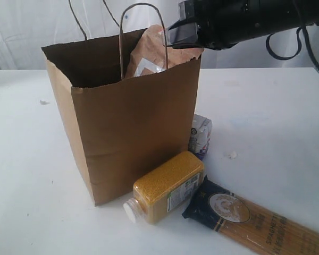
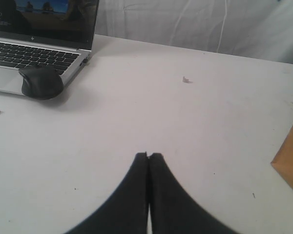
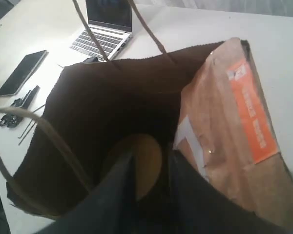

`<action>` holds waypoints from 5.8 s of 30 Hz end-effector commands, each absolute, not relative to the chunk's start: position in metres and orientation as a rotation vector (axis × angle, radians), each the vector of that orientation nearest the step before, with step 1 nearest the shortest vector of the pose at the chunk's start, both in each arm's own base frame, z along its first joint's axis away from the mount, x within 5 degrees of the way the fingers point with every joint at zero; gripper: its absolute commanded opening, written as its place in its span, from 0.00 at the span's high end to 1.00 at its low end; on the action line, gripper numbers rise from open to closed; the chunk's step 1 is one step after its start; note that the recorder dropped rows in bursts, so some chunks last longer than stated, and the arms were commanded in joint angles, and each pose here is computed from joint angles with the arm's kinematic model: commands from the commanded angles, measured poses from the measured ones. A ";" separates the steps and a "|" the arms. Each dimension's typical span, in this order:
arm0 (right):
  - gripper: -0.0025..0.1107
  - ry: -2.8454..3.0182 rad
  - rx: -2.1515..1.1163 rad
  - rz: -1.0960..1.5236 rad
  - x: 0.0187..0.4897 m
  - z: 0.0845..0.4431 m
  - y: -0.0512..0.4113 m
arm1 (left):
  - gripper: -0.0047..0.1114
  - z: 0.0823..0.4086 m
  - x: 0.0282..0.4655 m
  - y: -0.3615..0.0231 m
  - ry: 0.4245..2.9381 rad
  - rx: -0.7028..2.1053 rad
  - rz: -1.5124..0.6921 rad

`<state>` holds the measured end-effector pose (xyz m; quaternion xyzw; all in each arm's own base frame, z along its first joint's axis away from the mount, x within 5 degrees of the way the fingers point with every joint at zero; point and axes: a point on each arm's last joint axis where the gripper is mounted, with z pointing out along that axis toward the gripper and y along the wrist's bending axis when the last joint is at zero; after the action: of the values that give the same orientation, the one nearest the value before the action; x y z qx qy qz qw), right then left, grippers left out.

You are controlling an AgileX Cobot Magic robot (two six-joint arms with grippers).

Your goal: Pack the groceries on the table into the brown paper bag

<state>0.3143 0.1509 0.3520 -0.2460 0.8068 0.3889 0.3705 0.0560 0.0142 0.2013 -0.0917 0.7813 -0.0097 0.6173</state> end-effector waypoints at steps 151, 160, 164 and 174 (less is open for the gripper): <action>0.98 2.284 -0.464 -0.091 0.242 0.387 0.046 | 0.96 0.202 0.055 0.015 1.790 -0.205 -0.012; 0.98 2.524 -0.463 0.458 0.289 0.221 0.095 | 0.96 0.202 0.056 0.015 1.788 -0.204 -0.013; 0.98 2.601 -0.441 0.574 0.296 0.192 0.105 | 0.96 0.202 0.055 0.015 1.789 -0.205 -0.012; 0.98 2.523 -0.694 0.795 0.282 0.186 0.151 | 0.96 0.202 0.055 0.015 1.789 -0.205 -0.012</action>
<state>0.2862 0.1419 0.1876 -0.2286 0.9114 0.2749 0.2036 0.0560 0.0142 0.2013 -0.0917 0.7813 -0.0097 0.6173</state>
